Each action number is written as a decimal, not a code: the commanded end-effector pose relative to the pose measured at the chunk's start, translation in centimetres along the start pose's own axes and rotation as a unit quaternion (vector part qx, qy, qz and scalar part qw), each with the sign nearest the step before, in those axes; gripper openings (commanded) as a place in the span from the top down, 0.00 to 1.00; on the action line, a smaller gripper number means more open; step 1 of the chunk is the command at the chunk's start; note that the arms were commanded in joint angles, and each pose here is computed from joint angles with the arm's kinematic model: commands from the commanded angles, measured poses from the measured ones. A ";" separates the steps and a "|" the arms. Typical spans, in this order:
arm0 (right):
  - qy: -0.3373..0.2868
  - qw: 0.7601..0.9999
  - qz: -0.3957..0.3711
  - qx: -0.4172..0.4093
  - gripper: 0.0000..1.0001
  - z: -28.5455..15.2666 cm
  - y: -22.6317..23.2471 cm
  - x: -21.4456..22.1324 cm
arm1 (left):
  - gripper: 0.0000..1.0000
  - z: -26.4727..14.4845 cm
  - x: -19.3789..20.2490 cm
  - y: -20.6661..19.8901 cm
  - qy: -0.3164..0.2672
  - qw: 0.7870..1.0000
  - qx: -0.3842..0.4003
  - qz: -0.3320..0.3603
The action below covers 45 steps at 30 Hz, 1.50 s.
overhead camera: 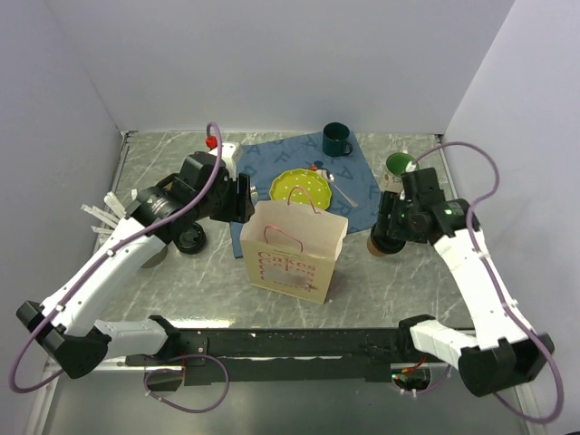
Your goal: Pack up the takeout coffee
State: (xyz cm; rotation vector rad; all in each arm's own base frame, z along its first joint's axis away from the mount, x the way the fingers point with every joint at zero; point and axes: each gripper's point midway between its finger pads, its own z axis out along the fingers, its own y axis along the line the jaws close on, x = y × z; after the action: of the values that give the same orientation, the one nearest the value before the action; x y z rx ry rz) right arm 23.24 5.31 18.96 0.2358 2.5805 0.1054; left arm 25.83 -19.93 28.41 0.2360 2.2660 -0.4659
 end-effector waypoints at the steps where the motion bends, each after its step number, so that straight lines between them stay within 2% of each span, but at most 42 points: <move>1: -0.022 0.999 -0.022 -0.044 0.49 -5.1 0.9 -0.1 | 0.40 0.5 -1.2 -0.6 -0.018 1.000 0.014 0.012; 5: -0.040 0.996 -0.038 -0.074 0.49 -8.4 1.5 -0.2 | 0.45 1.1 -1.3 -1.8 -0.020 0.999 0.044 0.009; 7: -0.045 0.994 -0.044 -0.084 0.49 -9.4 1.7 -0.1 | 0.57 1.4 -1.6 -2.2 -0.023 0.998 0.051 0.004; 8: -0.053 0.992 -0.055 -0.097 0.49 -10.3 2.0 -0.3 | 0.69 1.7 -1.5 -2.3 -0.018 0.998 0.053 0.003; 10: -0.065 0.986 -0.069 -0.136 0.49 -11.7 3.0 -0.1 | 0.83 2.0 -1.0 -2.8 -0.006 0.998 0.064 0.001; 11: -0.082 0.982 -0.083 -0.151 0.50 -12.8 3.3 -0.6 | 0.94 2.1 -0.7 -3.0 0.001 0.998 0.070 -0.002; 13: -0.112 0.970 -0.101 -0.188 0.50 -15.2 4.2 -1.1 | 0.99 2.0 0.5 -4.1 0.018 0.994 0.108 -0.010; 16: -0.147 0.947 -0.138 -0.249 0.51 -18.5 5.8 -1.6 | 0.99 0.6 2.0 -5.9 0.030 0.985 0.165 -0.038; 19: -0.172 0.918 -0.176 -0.310 0.51 -21.7 7.5 -1.3 | 0.99 -2.4 1.7 -7.8 0.009 0.975 0.212 -0.068; 21: -0.178 0.909 -0.187 -0.328 0.52 -22.7 7.9 -0.8 | 0.99 -3.4 2.3 -8.7 0.008 0.972 0.226 -0.070; 27: -0.189 0.885 -0.197 -0.378 0.53 -24.6 8.9 0.3 | 0.98 -3.7 4.1 -7.1 0.022 0.979 0.172 -0.105; 28: -0.192 0.882 -0.198 -0.382 0.53 -24.7 9.0 0.4 | 0.86 -3.8 3.7 -6.6 0.009 0.981 0.159 -0.112; 30: -0.197 0.878 -0.198 -0.388 0.54 -25.2 9.0 0.5 | 0.69 -3.9 3.4 -6.0 -0.001 0.983 0.142 -0.115; 31: -0.196 0.876 -0.199 -0.394 0.54 -25.4 9.1 0.6 | 0.56 -4.2 3.1 -5.8 -0.005 0.984 0.136 -0.112; 34: -0.194 0.871 -0.195 -0.407 0.55 -25.8 9.5 0.7 | 0.44 -4.1 2.7 -5.5 -0.005 0.988 0.121 -0.100; 42: -0.201 0.871 -0.198 -0.403 0.54 -26.0 9.7 0.0 | 0.49 -2.2 4.7 -5.3 0.055 0.991 0.087 -0.087; 45: -0.199 0.873 -0.196 -0.399 0.54 -25.7 9.7 -0.3 | 0.56 -1.3 4.9 -5.4 0.061 0.992 0.084 -0.077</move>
State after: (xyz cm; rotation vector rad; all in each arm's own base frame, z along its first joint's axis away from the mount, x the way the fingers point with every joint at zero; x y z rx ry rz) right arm 11.25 13.75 40.31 -0.4975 2.0001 0.8363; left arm 19.60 -24.07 26.83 0.1586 2.3820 -0.7697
